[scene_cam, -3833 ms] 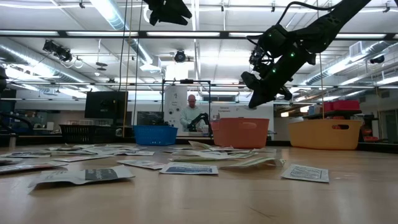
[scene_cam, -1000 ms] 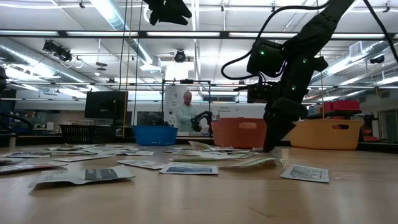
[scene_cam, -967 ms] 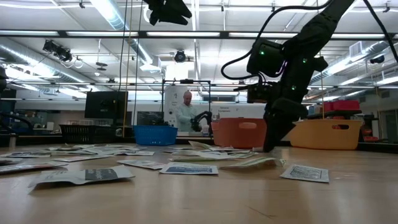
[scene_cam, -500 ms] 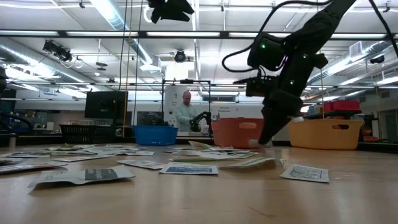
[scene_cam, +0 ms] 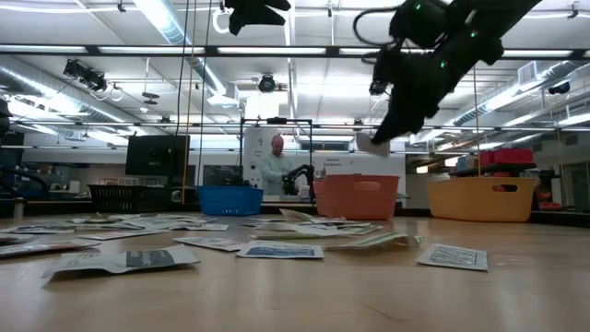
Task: Pick & Place First Aid Supplies
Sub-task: Put the alcohol pad into the black bin
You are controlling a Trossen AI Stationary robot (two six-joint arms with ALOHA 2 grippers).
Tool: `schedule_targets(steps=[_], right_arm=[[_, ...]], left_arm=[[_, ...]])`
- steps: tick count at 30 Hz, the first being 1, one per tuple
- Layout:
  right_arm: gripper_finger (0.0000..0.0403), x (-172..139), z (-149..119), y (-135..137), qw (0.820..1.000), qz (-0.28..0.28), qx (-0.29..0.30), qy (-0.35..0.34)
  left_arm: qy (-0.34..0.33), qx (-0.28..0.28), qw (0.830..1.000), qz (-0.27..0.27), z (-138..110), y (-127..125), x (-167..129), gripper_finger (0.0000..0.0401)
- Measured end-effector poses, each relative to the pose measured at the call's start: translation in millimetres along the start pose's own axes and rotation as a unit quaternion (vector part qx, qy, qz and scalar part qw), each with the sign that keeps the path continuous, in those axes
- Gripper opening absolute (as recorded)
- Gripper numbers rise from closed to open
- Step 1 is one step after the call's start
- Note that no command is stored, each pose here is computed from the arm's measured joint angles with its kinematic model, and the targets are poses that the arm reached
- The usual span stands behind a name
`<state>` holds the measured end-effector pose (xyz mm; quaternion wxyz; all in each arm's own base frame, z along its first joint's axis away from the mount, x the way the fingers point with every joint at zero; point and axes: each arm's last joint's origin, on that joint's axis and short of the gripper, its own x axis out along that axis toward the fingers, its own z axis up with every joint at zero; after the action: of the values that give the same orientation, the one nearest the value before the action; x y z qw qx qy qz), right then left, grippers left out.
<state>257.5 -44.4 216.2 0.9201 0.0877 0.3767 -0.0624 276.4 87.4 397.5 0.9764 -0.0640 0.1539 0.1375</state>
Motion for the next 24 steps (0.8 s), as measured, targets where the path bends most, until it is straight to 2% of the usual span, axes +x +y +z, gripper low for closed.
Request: schedule_targets(steps=[9, 14, 17, 24], right_arm=[[0.0000, -40.2, 15.4, 3.9, 0.995, 0.001, 0.011, -0.101], [0.0000, -49.6, 26.1, 7.8, 0.985, 0.051, 0.023, -0.160], [0.0000, -53.7, 35.7, 10.9, 0.973, 0.096, 0.033, -0.207], [0.0000, -68.1, 56.1, 16.5, 0.931, 0.189, 0.059, -0.307]], left_arm=[[-0.005, 0.000, 1.000, -0.023, 5.3, -2.9, -29.2, 0.0177], [-0.007, -0.006, 0.998, -0.061, 7.2, -7.8, -48.1, 0.0177], [0.000, -0.010, 0.997, -0.083, 6.4, -11.4, -57.7, 0.0177], [-0.024, -0.003, 0.994, -0.109, 11.1, -18.8, -70.8, 0.0177]])
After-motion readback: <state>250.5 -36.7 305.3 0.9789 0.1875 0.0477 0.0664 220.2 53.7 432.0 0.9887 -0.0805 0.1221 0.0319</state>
